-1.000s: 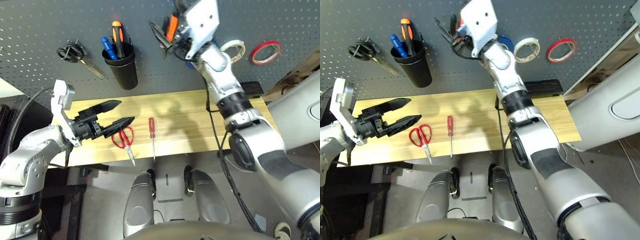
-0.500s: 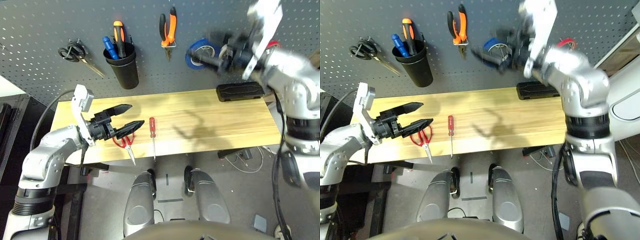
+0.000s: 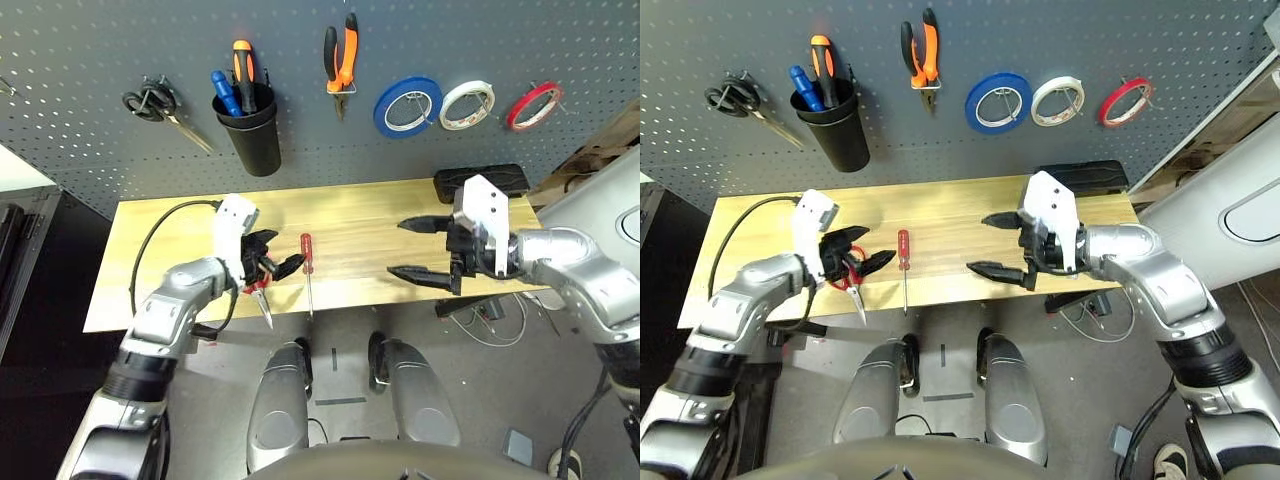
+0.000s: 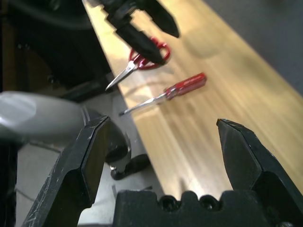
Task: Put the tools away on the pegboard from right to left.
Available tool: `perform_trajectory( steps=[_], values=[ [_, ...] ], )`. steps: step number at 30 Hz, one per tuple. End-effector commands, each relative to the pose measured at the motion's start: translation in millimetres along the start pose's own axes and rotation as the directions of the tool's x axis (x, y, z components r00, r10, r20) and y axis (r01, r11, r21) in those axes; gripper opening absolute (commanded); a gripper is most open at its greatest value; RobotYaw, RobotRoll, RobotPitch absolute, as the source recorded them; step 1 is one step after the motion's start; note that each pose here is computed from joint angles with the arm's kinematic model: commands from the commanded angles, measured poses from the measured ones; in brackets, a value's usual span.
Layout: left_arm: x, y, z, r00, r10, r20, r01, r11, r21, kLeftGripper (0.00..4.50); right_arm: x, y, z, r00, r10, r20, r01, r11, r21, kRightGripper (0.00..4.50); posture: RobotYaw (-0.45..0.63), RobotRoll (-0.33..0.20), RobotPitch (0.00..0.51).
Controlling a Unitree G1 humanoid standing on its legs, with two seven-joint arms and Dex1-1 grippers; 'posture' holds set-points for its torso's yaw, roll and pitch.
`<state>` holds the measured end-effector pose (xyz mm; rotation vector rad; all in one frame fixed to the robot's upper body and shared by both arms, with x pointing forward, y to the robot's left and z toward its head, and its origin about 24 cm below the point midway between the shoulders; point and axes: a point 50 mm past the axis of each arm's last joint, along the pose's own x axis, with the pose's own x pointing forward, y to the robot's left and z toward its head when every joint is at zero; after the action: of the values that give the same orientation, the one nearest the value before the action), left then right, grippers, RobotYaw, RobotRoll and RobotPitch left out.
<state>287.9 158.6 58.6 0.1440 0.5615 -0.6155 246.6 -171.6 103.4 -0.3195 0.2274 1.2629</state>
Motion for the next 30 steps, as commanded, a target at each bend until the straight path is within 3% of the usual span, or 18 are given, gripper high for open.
perform_trajectory(
  steps=[1,6,11,17,24,27,30],
  values=[
    [13.4,-2.0,-12.4,0.993,0.051,-0.108,-0.056,0.998,-0.043,4.50,-1.4,2.4,-11.9,1.000,0.011,0.006,-0.011,1.000,-0.023,4.49,-0.12,0.000,0.213],
    [30.3,-3.4,-19.0,0.975,0.132,-0.180,-0.155,0.981,-0.119,4.50,-3.8,2.6,-24.4,1.000,0.017,0.000,-0.017,0.998,-0.055,4.49,-0.13,0.000,0.221],
    [46.5,-6.9,-22.6,0.963,0.178,-0.202,-0.201,0.975,-0.099,4.50,-6.8,5.8,-28.7,0.999,0.046,0.023,-0.044,0.995,-0.092,4.49,-0.14,0.000,0.235],
    [57.9,-5.2,-27.7,0.953,0.205,-0.223,-0.232,0.967,-0.105,4.50,-13.4,8.7,-34.9,0.994,0.105,-0.007,-0.105,0.994,0.009,4.49,-0.15,0.000,0.252],
    [68.2,-10.1,-39.2,0.945,0.200,-0.258,-0.240,0.962,-0.133,4.50,-14.6,9.1,-34.0,0.995,0.097,0.008,-0.097,0.995,-0.016,4.49,-0.16,0.000,0.253],
    [69.7,-12.2,-41.8,0.945,0.196,-0.262,-0.241,0.959,-0.152,3.85,-15.0,7.2,-37.6,0.996,0.079,-0.036,-0.080,0.996,-0.034,4.50,-0.15,0.000,0.255],
    [69.5,-13.1,-39.6,0.951,0.191,-0.242,-0.234,0.959,-0.161,2.78,-14.9,5.2,-38.2,0.996,0.074,-0.042,-0.075,0.996,-0.043,4.50,-0.15,0.000,0.254]
  ],
)
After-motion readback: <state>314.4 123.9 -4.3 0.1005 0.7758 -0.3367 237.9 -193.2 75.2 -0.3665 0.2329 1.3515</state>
